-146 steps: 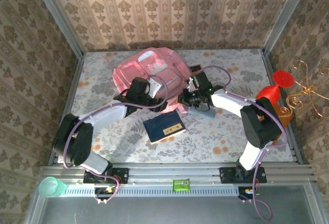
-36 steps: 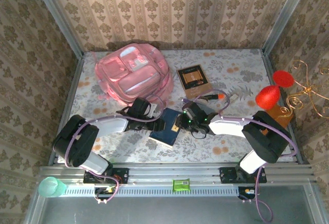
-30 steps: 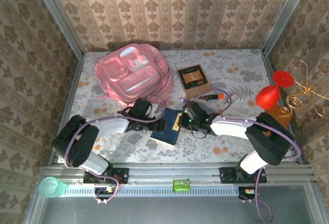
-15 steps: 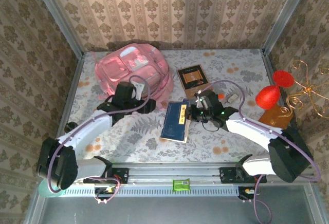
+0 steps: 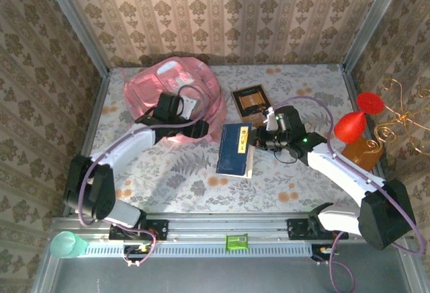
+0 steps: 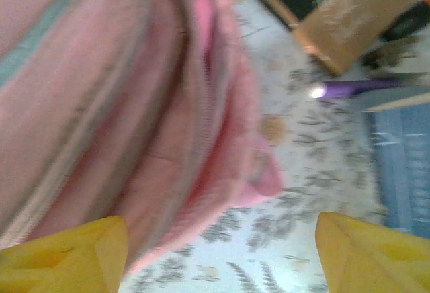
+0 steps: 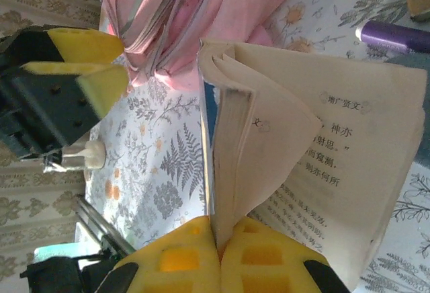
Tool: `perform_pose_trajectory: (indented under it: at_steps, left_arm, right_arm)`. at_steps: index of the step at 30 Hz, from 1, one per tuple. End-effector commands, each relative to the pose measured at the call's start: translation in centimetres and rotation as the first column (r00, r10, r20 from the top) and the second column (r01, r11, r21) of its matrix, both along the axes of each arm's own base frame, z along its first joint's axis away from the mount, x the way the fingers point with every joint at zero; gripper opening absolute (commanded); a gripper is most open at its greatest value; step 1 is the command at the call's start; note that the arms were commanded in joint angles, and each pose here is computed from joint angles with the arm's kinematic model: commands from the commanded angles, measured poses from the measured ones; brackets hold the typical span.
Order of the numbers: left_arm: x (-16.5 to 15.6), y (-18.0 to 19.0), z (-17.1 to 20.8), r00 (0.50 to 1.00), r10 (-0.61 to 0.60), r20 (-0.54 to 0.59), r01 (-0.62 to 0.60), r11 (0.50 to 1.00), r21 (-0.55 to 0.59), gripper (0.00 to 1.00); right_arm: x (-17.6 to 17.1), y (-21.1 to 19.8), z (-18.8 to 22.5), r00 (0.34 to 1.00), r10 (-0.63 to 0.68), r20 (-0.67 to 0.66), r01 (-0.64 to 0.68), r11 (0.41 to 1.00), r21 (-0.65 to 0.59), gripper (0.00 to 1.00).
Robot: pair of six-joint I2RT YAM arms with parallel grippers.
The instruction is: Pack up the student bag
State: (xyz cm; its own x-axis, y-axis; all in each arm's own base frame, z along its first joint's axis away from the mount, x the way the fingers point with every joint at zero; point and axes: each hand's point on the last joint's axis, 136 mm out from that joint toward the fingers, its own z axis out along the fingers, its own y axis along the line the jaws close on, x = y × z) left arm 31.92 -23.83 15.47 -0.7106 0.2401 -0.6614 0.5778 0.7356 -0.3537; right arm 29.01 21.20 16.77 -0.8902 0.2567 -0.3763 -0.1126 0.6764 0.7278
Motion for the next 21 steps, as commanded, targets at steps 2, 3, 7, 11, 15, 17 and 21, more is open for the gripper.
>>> perform_pose_trajectory:
  at_steps: [2, 3, 7, 11, 15, 17, 21]
  left_arm:
    - [-4.6, -3.5, 5.5, 0.986, -0.168, -0.022, 0.149, 0.919, -0.364, 0.85]
    - [-5.1, -3.6, 5.8, 0.983, -0.179, -0.039, 0.149, 0.904, -0.402, 0.87]
    - [-5.6, -3.9, 5.8, 0.979, -0.185, -0.090, 0.128, 0.889, -0.439, 0.91]
    - [-5.6, -5.0, 5.8, 0.969, -0.217, -0.114, 0.142, 0.876, -0.461, 0.94]
    - [-5.6, -6.3, 6.5, 0.958, -0.261, -0.118, 0.164, 0.837, -0.522, 0.94]
    - [-5.6, -6.6, 7.3, 0.954, -0.281, -0.105, 0.177, 0.810, -0.559, 0.91]
    - [-5.7, -6.6, 8.2, 0.953, -0.292, -0.081, 0.195, 0.795, -0.575, 0.70]
  right_arm:
    - [0.9, 0.5, 5.7, 0.989, 0.035, 0.145, -0.053, 0.991, 0.125, 0.00]
    - [1.0, 0.8, 6.7, 0.985, 0.040, 0.166, -0.065, 0.987, 0.150, 0.00]
    - [1.7, 1.6, 9.3, 0.975, 0.044, 0.218, -0.094, 0.970, 0.226, 0.00]
    - [2.2, 2.4, 11.7, 0.964, 0.040, 0.261, -0.122, 0.944, 0.306, 0.00]
    - [2.3, 2.7, 12.7, 0.959, 0.040, 0.282, -0.137, 0.933, 0.333, 0.00]
    - [2.4, 2.6, 12.3, 0.958, 0.042, 0.284, -0.136, 0.937, 0.322, 0.00]
    - [2.5, 2.4, 11.0, 0.952, 0.065, 0.299, -0.146, 0.956, 0.256, 0.00]
